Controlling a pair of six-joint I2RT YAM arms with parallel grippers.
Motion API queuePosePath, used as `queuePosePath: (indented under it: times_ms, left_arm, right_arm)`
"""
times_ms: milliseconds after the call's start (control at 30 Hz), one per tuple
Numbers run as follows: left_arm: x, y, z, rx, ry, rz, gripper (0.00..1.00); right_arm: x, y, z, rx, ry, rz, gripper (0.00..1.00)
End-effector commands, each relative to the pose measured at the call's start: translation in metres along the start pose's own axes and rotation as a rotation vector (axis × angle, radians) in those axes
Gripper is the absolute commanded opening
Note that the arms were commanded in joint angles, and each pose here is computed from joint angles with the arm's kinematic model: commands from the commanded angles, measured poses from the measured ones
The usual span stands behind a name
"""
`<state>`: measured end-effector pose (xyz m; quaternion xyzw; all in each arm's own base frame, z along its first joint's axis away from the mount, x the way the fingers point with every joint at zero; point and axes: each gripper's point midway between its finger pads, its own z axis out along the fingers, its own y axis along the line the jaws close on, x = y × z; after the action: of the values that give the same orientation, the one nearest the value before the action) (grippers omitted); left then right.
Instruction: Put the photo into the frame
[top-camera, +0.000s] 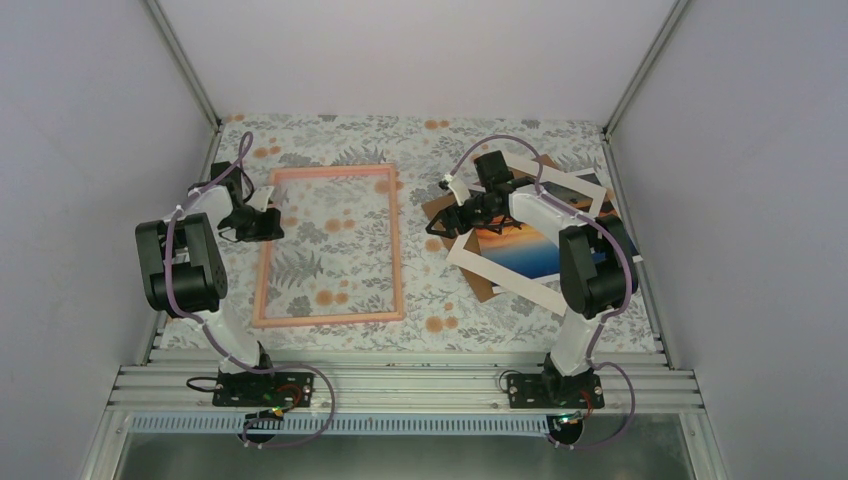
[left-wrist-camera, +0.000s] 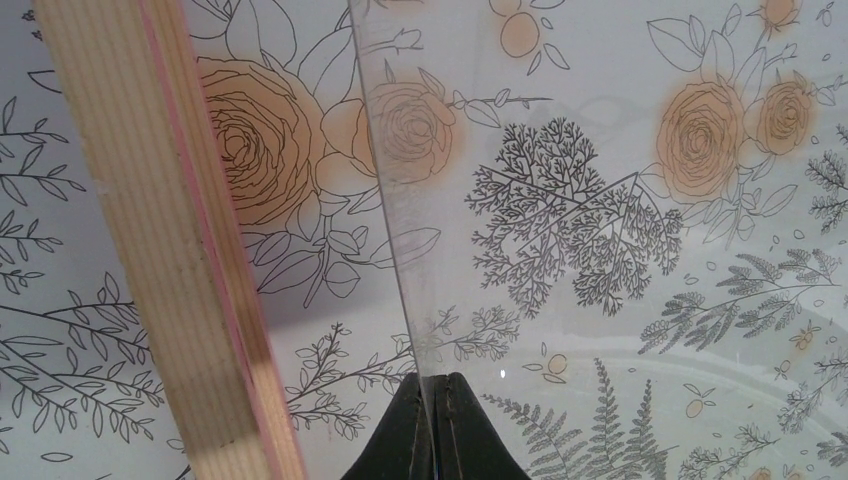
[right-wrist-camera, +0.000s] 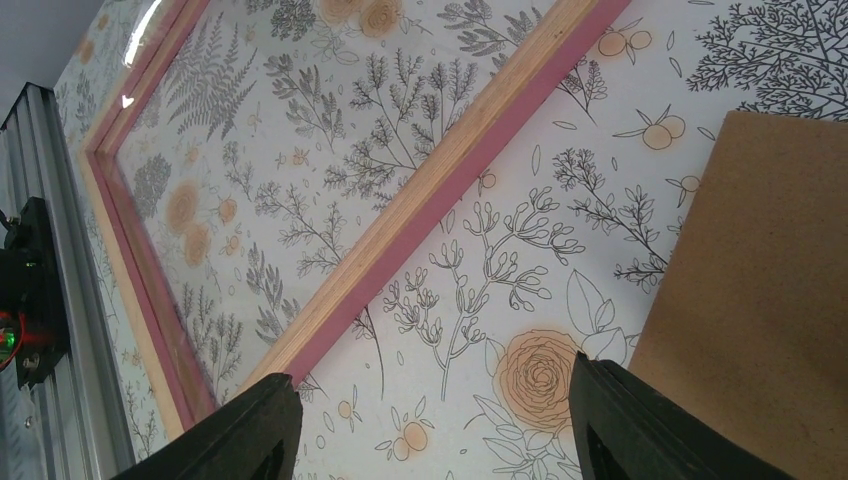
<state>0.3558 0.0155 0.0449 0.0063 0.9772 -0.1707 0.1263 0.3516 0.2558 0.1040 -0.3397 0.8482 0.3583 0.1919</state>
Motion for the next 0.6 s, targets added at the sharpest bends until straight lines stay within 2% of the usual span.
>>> queuePosePath:
  times_ms: [0,567]
  left_arm:
    - [0.0004,0.0044,-0.0080,-0.032,-0.003,0.016,0.03]
    - [0.0028,0.0072,-0.0085,-0.042,-0.001,0.018,0.02]
  right_arm:
    - [-0.0059,0.0051,-0.0085,-0.003,-0.028,-0.033,0.67]
    - [-0.0054,0.0032,-0.0091,-0.001,-0.030,-0.028,0.69]
